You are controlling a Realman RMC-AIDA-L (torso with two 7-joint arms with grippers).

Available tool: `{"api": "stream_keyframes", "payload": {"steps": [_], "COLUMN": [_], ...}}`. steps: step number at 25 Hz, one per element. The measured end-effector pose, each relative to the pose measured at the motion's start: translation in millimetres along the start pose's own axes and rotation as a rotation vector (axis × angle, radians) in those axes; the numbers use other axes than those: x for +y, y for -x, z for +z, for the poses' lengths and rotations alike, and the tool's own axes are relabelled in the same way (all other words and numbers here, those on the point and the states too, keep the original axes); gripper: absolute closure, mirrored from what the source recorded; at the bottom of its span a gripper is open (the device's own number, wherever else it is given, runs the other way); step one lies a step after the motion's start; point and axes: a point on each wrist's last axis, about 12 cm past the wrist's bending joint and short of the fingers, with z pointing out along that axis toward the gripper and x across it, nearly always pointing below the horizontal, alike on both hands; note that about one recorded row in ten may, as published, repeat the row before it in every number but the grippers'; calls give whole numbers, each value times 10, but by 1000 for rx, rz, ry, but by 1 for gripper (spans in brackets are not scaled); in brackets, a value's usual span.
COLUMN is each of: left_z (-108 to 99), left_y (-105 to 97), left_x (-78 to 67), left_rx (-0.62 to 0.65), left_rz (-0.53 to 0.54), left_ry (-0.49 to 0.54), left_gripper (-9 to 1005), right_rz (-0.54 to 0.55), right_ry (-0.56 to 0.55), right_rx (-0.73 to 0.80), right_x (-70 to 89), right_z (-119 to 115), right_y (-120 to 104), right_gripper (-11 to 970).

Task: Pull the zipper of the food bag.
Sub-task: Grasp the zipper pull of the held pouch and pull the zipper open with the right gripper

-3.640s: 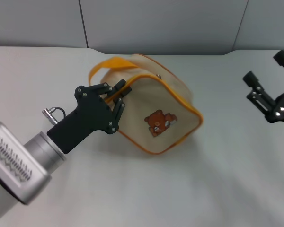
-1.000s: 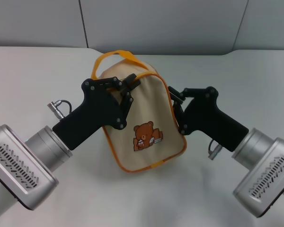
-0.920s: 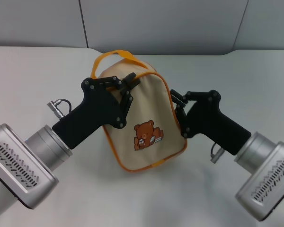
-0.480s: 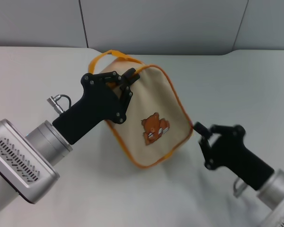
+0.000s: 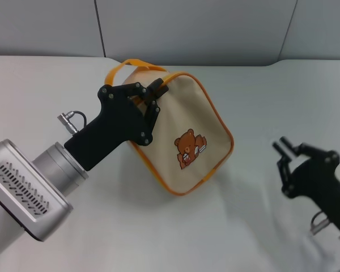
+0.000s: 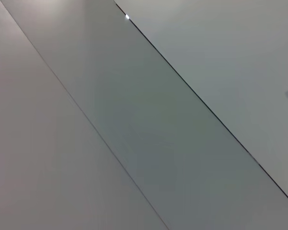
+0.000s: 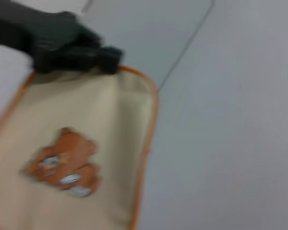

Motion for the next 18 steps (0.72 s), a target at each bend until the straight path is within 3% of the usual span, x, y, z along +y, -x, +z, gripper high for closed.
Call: {"api": "stream_keyframes", "payload": {"steps": [4,9,12,18], "left_z": [-19,-28,-30,-41], "left_y": [5,7,11,13], "left_x": [-17,-24,-29,-37], "left_rx": [-1,-2,-4,-4], "left_rz": [-1,-2,-4,-7], "left_ry": [-3,-5,-6,-5], "left_gripper": [947,949,950,950], "right_rz": [4,-21,-35,-62], "right_ry": [-118,-94,-3,175], "right_rx": [5,6,-1,-54], "right_x": [-184,-294,-193,49], "right_z": [119,382,562,564], "right_y": [-9,-17,25,99], "right_gripper": [932,744,618,412]}}
